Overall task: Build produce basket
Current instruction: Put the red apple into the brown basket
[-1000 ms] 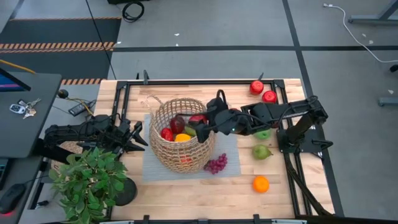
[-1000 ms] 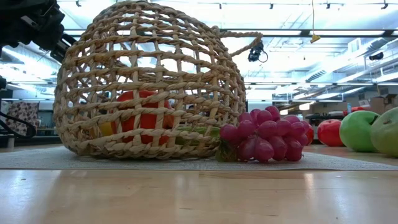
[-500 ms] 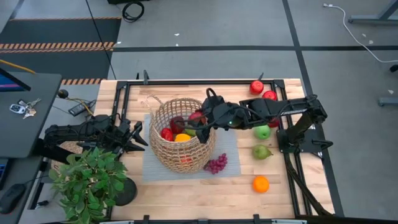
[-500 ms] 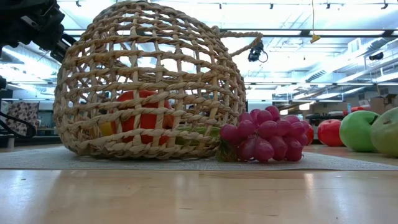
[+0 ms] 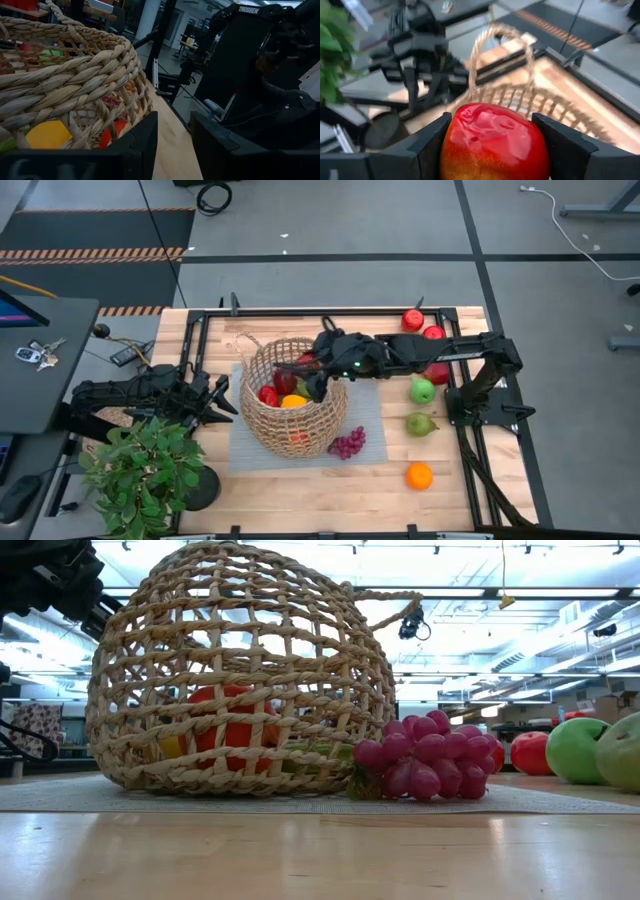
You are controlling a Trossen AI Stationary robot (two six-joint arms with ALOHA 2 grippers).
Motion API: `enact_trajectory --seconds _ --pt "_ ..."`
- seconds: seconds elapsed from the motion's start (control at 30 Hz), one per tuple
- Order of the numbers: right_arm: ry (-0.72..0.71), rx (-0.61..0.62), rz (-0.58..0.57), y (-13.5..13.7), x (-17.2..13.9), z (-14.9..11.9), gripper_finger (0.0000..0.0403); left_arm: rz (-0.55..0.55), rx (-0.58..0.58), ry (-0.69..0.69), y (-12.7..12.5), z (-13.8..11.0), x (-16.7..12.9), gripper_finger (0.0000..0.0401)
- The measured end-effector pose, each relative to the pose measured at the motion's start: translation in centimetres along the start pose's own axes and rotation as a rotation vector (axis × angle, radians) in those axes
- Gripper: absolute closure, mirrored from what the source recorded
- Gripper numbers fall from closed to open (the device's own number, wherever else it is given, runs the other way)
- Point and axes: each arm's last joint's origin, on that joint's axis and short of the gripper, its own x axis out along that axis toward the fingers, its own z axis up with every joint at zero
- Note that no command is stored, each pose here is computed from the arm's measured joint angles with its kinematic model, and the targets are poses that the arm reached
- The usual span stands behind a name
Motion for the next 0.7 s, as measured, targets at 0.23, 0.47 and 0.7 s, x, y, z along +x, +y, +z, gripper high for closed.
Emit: enact_trajectory --seconds 0.23,0.47,0.7 --pt "0.098 -0.035 0.017 -1.3 5.3 -2.0 0.0128 0.0 -0.001 0.002 0.0 0.0 0.0 0.028" --pt "0.194 -0.022 0.04 -3.3 8.5 -3.2 0.0128 0.0 0.0 0.001 0.0 0.0 0.0 0.028" --pt "0.219 0.01 0.106 -4.7 10.1 -3.1 0.0128 0.0 -0.001 0.001 0.0 0.0 0.0 0.028"
